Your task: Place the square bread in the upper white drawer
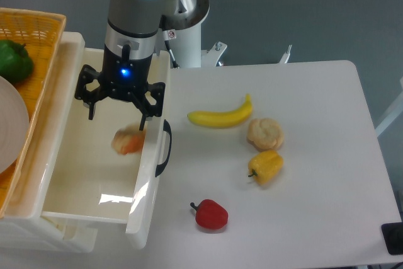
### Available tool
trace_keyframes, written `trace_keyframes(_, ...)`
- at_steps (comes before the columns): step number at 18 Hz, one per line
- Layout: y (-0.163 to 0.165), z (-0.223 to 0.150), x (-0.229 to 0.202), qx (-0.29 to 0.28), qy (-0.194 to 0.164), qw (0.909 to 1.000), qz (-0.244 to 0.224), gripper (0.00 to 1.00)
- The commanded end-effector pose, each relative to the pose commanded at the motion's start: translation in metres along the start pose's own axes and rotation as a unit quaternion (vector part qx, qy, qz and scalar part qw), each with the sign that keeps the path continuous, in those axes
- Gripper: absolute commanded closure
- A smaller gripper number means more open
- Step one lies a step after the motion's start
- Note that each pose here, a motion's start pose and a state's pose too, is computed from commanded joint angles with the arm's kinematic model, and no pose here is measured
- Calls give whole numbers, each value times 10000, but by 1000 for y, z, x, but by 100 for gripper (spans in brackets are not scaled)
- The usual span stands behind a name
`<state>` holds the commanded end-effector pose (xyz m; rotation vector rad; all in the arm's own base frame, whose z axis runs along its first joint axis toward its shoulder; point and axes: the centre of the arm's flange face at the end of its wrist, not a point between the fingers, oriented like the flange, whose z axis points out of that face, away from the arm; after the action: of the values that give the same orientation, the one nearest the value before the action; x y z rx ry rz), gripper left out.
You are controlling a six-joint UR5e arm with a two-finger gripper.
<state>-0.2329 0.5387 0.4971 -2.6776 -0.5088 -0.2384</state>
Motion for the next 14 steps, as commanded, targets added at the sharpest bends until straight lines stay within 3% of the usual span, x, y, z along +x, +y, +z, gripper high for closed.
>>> trace_keyframes(3,0,1,-10,-16,-41,10000,-72,0)
trace_keyframes(11,6,-24,-86,144,-305,9987,-394,0)
trace_keyframes(14,12,-31,-111,4,-683,9975,-183,0)
